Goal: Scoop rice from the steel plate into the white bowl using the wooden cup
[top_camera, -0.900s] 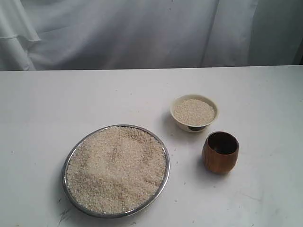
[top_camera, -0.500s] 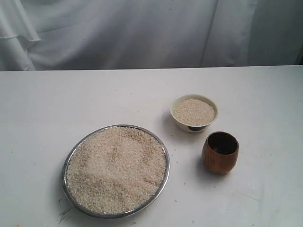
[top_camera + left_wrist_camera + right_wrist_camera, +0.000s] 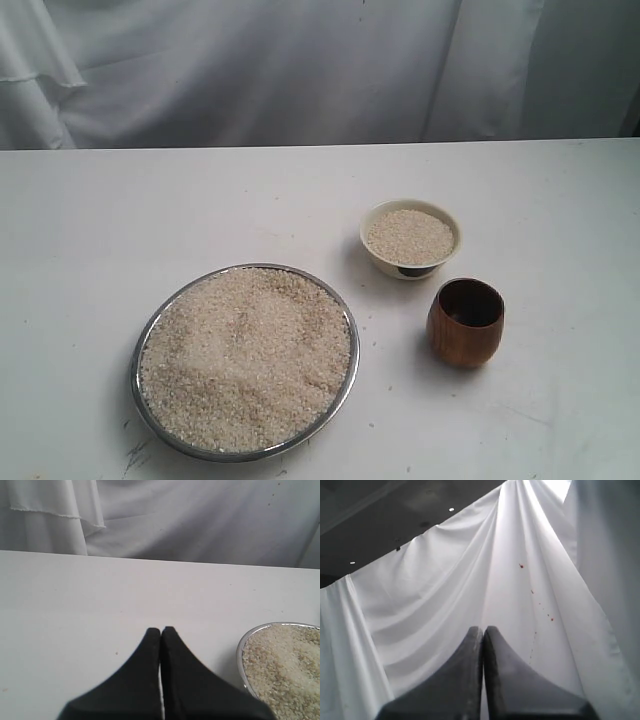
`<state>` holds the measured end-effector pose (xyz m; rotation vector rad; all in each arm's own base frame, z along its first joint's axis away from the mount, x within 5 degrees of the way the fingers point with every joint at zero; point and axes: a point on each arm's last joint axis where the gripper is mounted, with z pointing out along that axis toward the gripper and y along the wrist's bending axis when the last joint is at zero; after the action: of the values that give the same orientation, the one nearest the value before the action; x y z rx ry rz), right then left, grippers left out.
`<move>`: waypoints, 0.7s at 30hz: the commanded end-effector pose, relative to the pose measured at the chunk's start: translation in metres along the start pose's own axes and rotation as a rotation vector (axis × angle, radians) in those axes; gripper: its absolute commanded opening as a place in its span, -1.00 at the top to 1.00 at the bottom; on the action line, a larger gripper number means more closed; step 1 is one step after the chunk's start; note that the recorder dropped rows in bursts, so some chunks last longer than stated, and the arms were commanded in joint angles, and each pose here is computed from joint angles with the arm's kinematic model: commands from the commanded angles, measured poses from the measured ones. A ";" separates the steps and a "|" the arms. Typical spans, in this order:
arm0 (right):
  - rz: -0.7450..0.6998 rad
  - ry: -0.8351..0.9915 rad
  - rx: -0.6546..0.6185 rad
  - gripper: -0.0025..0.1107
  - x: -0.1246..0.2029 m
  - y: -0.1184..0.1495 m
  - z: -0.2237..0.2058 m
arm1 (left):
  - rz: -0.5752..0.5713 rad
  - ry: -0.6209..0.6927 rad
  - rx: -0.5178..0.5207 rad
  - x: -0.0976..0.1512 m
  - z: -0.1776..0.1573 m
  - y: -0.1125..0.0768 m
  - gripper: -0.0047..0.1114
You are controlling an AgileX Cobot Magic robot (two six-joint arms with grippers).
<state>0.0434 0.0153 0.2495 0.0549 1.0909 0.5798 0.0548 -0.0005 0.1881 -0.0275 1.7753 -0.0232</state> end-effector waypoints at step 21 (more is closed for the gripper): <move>-0.120 0.517 -0.135 0.46 0.031 0.003 0.122 | -0.004 -0.007 0.002 0.001 0.000 0.000 0.92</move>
<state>0.1398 0.0529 0.2874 -0.2892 1.4799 0.4671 0.0548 -0.0005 0.1881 -0.0275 1.7753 -0.0232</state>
